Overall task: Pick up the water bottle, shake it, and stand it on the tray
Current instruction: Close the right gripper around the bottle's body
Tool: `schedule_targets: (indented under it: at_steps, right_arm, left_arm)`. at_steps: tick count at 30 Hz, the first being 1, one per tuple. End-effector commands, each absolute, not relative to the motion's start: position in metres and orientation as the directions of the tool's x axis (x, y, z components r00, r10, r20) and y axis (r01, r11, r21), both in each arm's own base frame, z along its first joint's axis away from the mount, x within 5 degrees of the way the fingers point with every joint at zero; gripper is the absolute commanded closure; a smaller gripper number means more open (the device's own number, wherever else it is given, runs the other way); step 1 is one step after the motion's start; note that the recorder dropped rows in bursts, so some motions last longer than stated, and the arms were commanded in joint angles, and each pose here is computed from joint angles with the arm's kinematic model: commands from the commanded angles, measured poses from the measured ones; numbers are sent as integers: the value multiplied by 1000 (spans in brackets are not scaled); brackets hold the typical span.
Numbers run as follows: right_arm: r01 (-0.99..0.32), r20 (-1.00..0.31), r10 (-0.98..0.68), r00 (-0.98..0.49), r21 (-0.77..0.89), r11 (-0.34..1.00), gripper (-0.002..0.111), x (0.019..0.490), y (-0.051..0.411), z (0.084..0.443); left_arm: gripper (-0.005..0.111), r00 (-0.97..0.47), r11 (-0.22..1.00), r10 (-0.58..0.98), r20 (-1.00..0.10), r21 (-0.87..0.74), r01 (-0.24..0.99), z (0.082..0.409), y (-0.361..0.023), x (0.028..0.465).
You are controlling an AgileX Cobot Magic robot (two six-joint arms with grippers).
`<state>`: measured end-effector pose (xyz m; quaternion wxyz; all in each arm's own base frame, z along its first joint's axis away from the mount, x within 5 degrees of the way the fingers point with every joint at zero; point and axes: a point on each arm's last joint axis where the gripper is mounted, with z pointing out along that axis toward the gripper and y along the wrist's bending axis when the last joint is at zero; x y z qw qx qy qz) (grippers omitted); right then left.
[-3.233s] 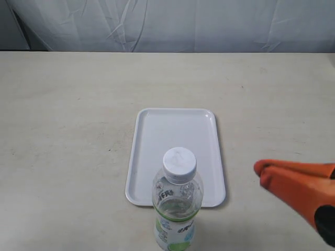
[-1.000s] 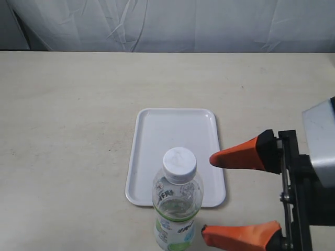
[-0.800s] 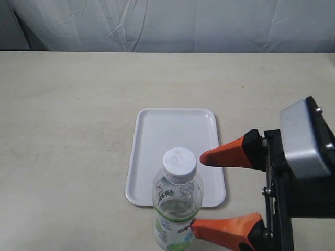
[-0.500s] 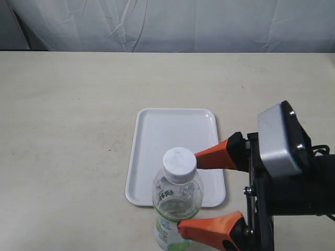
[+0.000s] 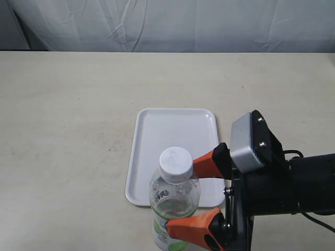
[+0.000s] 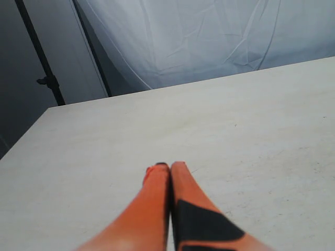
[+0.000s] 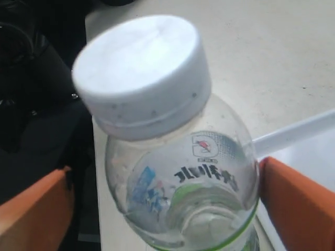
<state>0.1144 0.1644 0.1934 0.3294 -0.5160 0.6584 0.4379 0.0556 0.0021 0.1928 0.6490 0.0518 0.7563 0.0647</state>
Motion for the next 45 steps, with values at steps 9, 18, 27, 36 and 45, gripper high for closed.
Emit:
schedule_targets:
  at_steps: [9,18,27,36,45]
  right_arm:
    - [-967,-871,-423,-250,206,148,16,120,163,189]
    - [-968,-871,-422,-249,206,145,16,120,163,189]
    - [-969,-870,-427,-246,204,143,16,119,164,189]
    - [-979,-868,-459,-191,132,157,16,125,175,195]
    - [-948,-796,-519,-312,294,118,16,130,186,160]
  left_arm:
    - [106,-147,987,156,-977,158,-6,192,2,55]
    - [106,-147,987,156,-977,158,-6,192,2,55]
    - [106,-147,987,156,-977,158,-6,192,2,55]
    - [106,-147,987,156,-977,158,-6,192,2,55]
    - [106,-147,987,156,-977,158,-6,192,2,55]
